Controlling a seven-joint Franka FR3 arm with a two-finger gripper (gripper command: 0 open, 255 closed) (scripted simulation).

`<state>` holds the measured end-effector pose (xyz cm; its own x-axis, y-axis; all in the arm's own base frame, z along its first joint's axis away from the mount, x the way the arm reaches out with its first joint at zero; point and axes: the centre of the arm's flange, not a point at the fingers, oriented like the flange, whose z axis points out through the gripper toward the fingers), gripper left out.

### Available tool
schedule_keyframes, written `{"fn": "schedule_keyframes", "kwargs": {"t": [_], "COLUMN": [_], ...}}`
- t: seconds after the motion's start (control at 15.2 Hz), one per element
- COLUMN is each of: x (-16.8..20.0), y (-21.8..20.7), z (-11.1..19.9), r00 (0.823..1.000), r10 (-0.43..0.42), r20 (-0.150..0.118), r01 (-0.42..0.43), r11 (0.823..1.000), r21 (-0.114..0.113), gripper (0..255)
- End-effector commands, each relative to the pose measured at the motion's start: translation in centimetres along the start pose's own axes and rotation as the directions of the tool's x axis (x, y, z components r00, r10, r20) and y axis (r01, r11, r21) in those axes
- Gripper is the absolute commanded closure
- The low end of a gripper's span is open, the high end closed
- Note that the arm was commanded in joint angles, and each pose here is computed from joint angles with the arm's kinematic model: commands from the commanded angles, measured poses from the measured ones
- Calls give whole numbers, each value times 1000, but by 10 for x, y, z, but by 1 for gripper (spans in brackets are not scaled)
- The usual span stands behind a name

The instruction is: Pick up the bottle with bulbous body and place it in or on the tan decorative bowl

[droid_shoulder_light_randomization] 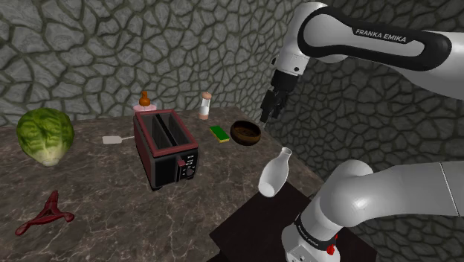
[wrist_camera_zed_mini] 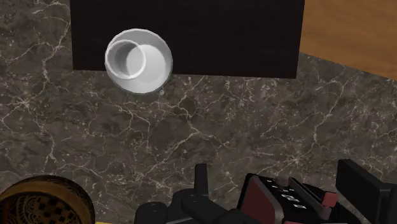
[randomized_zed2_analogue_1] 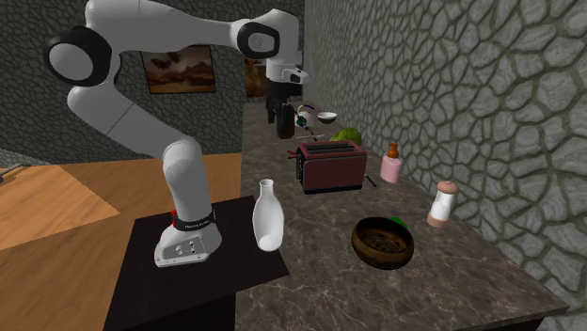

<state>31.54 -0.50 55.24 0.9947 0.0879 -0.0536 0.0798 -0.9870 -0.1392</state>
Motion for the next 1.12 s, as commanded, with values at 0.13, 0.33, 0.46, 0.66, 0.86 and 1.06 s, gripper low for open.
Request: {"fn": "schedule_keyframes", "kwargs": {"t": [0.13, 0.33, 0.46, 0.66, 0.86, 1.06], "x": [-10, -26, -36, -52, -68, -75], "y": [14, 35, 49, 71, 94, 105], "z": [18, 44, 61, 87, 112, 128], "r00": [1000, 1000, 1000, 1000, 999, 999], "r10": [5, 13, 18, 26, 33, 36], "r20": [-3, -9, -12, -18, -23, -26], "r01": [-5, -13, -19, -27, -36, -40], "r11": [1000, 999, 997, 995, 991, 989], "r21": [-20, -50, -70, -100, -129, -143], "gripper": [0, 0, 0, 0, 0, 0]}}
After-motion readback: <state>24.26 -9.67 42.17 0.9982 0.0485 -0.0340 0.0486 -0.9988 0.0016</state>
